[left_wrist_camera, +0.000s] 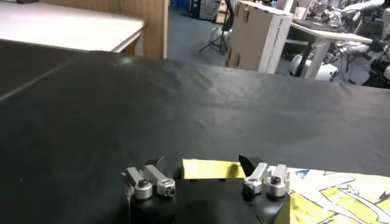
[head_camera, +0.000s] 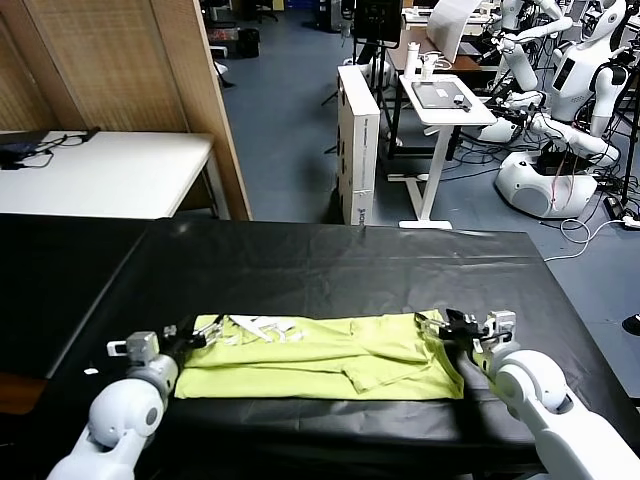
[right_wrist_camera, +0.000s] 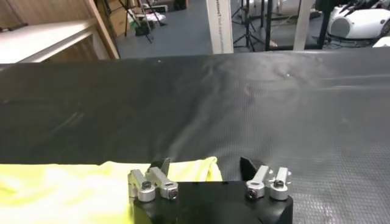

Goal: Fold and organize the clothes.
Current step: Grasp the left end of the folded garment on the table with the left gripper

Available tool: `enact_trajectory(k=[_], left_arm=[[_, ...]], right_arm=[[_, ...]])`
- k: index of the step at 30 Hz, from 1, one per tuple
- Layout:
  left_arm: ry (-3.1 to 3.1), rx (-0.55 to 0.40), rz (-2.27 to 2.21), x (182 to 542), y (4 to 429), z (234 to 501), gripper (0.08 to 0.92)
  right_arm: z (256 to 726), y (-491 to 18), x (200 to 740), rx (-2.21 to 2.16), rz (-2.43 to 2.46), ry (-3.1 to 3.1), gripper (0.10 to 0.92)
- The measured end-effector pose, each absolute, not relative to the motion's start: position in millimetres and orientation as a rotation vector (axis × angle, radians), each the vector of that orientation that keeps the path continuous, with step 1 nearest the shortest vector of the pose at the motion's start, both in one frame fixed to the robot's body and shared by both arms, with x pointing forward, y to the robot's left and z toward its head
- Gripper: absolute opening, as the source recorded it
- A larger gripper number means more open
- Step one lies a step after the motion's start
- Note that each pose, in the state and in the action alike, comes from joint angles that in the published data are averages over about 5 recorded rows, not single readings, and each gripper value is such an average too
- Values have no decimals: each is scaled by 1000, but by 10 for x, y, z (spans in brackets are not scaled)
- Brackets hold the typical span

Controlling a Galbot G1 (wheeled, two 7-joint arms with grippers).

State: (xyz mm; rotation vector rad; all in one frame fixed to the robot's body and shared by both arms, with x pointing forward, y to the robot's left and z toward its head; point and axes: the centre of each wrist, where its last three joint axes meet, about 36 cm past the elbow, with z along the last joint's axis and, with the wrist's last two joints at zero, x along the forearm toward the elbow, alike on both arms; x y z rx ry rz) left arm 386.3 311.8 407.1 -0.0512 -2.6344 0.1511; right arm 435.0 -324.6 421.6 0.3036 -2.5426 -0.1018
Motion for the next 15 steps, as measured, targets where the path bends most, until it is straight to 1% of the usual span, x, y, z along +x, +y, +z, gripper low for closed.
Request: enact_trajectory(k=[3,4,6,8,9,15], left_arm=[[-2634,-52,148,3846,3124,4074,336],[-2634,-51,148,3844,3127,4076,279],[-2635,-49,148,3842,3135,4078,195],[-2637,-47,149,3844,3143,4079,149],[-2638,-46,149,3846,3147,4078,145],[-2643,-30,142,3885,3181,4061,146]], right_arm=[[4204,-3245,4338,306,-93,-2546,337],[4201,-3247,4335,306,-91,-2547,288],[4201,-3254,4331,305,-90,-2549,209],[4198,-3262,4329,297,-87,-2554,163],[4195,-3264,4328,291,-85,-2557,152],[4149,-3247,4318,233,-78,-2575,147]])
